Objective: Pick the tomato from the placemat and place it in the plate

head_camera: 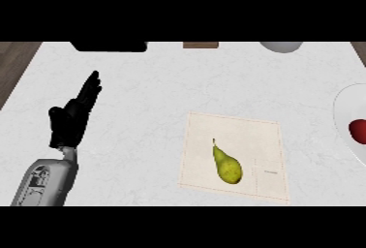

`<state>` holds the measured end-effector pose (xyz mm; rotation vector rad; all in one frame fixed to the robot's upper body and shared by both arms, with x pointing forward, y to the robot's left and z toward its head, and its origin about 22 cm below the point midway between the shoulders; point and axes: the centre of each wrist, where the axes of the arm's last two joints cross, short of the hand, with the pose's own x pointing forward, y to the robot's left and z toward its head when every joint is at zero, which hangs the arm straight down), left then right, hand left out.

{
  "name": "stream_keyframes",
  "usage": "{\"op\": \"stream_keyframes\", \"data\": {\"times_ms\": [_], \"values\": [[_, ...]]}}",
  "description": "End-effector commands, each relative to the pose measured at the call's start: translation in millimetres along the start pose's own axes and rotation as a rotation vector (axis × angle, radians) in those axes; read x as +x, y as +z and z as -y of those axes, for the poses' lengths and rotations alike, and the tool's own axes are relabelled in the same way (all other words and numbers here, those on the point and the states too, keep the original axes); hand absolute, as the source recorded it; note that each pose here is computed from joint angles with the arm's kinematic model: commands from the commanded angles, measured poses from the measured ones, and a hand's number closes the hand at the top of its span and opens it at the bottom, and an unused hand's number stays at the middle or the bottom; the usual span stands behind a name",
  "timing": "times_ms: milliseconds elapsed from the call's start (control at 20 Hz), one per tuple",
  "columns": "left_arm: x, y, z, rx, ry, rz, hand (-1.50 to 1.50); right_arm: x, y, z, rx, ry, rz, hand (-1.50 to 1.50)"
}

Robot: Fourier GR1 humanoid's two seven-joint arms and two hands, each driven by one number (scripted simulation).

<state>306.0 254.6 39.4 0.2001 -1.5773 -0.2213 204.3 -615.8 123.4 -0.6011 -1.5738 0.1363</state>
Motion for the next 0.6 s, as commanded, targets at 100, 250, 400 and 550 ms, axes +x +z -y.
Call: {"op": "stream_keyframes", "data": {"times_ms": [100,250,400,550], "values": [[-0.6,-2.1,11.1,-0.015,0.012,0.001,0.0,-0.9,15.7,16.5,0.092,-0.066,0.057,-1.5],[2.5,-1.5,2.7,0.009,-0.001,0.019,0.0,4.8,17.4,24.3,0.084,-0.062,0.053,-1.5],[-1.7,1.9,0.2,0.001,0.008,0.002,0.0,-6.1,22.4,17.6,0.062,-0.09,0.057,-1.5],[8.3,-1.8,5.7,0.002,0.019,0.015,0.0,-1.7,22.0,21.9,0.06,-0.071,0.047,-1.5]]}}
